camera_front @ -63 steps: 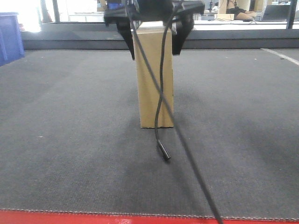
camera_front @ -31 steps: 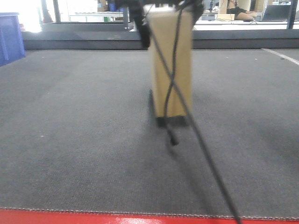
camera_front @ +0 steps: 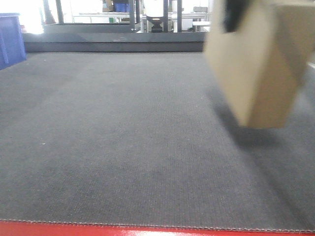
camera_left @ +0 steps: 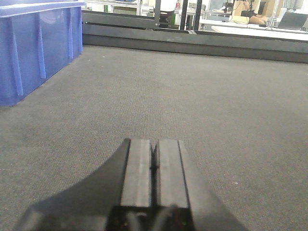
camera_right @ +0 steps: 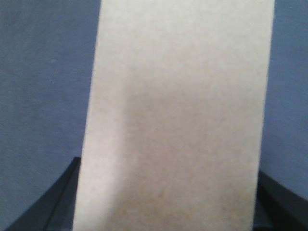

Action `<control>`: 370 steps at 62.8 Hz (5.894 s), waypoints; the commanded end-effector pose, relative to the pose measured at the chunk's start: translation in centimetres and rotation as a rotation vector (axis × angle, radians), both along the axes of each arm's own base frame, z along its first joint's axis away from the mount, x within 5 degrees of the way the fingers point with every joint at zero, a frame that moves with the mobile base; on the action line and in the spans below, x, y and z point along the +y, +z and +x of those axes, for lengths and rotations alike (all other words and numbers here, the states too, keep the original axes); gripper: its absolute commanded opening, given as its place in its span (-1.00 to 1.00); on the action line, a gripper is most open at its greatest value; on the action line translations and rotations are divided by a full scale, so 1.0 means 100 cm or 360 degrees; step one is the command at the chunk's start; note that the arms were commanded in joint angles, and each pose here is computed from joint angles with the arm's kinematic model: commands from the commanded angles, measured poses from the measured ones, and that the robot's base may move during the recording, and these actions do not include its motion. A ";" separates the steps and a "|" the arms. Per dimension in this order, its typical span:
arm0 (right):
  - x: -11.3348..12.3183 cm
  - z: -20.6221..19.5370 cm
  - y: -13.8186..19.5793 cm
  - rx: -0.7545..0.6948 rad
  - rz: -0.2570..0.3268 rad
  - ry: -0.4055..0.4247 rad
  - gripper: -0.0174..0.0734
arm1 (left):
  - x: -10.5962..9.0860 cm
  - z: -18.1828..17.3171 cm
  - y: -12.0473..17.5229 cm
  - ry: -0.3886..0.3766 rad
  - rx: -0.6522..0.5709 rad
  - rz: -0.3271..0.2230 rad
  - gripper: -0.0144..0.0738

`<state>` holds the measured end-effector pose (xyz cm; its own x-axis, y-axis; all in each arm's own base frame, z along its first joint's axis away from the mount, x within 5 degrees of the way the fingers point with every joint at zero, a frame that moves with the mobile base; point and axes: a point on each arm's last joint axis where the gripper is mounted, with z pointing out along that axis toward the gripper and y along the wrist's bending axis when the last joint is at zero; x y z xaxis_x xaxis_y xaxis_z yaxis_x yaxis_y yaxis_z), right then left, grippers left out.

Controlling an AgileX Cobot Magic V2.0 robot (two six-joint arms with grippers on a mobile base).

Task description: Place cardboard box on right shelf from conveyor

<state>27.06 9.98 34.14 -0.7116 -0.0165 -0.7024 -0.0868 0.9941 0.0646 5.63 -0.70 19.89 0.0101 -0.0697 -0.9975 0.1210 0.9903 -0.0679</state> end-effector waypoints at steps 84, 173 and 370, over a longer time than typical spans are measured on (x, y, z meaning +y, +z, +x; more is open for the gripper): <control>-0.111 -0.249 0.011 -0.1080 0.0022 0.0000 -0.35 | 0.001 -0.002 0.010 0.0004 -0.0165 -0.0039 -0.94; -0.111 -0.249 0.011 -0.1080 0.0022 0.0000 -0.35 | 0.001 -0.002 0.010 0.0001 -0.0165 -0.0039 -0.94; -0.111 -0.249 0.011 -0.1080 0.0022 0.0000 -0.35 | 0.005 -0.001 0.010 0.0116 -0.0164 -0.0033 -0.94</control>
<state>2.08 -1.17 33.61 -0.2228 0.0061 -0.9749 -0.1055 0.9940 0.0303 5.66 -0.33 19.89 0.0146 -0.0689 -0.9975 0.0570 0.9961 -0.0679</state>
